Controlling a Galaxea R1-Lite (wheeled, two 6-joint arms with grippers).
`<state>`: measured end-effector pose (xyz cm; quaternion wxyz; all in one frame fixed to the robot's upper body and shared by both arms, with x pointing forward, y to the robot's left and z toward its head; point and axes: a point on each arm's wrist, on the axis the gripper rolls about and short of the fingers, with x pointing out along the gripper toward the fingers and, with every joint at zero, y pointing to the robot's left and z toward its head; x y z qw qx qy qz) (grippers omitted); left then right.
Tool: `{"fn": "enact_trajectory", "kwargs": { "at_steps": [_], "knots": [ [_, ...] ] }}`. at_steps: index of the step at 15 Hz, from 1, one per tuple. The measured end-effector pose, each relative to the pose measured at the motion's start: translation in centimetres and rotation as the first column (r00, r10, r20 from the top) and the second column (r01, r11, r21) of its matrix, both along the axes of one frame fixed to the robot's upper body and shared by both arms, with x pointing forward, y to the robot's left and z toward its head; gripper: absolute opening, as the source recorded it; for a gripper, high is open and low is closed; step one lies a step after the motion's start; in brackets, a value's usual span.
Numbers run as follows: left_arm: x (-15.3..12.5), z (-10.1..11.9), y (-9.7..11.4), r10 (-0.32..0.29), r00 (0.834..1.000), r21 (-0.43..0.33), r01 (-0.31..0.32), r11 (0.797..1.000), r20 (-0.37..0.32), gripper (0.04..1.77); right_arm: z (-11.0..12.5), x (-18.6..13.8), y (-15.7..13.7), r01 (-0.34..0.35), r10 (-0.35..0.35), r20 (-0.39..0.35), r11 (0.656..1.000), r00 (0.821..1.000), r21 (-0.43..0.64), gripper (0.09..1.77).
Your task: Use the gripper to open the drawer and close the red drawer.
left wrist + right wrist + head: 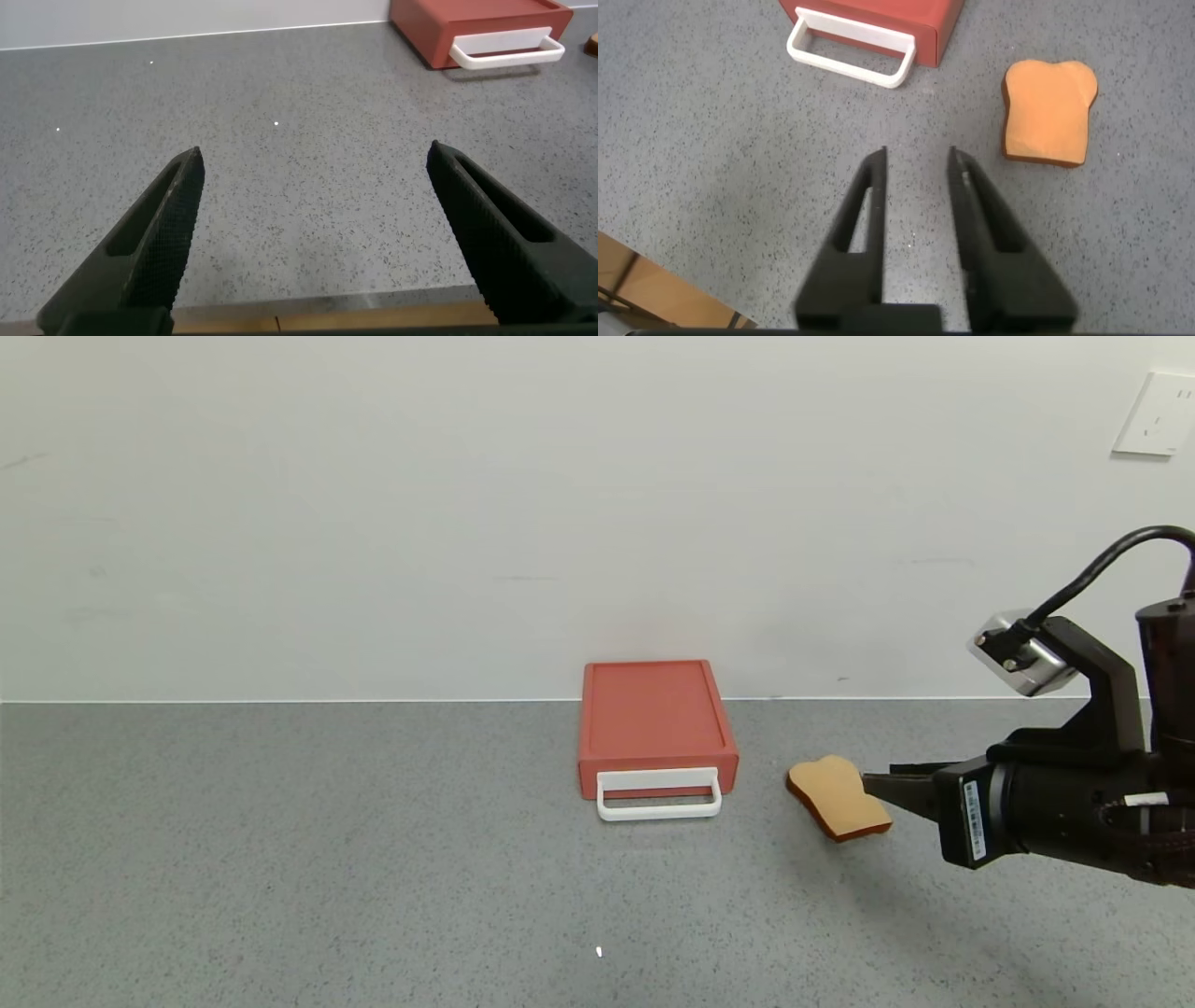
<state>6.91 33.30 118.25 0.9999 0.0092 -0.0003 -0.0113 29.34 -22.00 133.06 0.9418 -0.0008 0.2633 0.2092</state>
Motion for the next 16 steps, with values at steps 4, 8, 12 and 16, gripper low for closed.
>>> {"fn": "enact_trajectory", "kwargs": {
  "at_steps": [4,8,12,16],
  "knots": [
    [0.0,0.0,0.0,0.001,1.0,0.001,-0.001,1.0,0.001,1.72,-0.5,-1.5,-1.1,0.014,-0.014,0.003,1.0,1.0,0.001,1.06],
    [0.0,0.0,0.0,0.001,1.0,0.003,-0.001,1.0,0.0,1.72,-0.7,-4.1,-2.7,0.016,-0.016,0.029,1.0,0.999,0.02,1.32],
    [0.0,0.0,0.0,0.001,1.0,0.003,-0.001,1.0,0.0,1.72,-0.4,-7.6,-4.8,0.044,-0.047,0.084,0.998,0.995,0.041,1.47],
    [0.0,0.0,0.0,0.001,1.0,0.003,-0.001,1.0,0.0,1.72,-0.2,-11.3,-7.4,0.175,-0.178,0.167,0.984,0.97,0.033,1.57]
  ]
}}
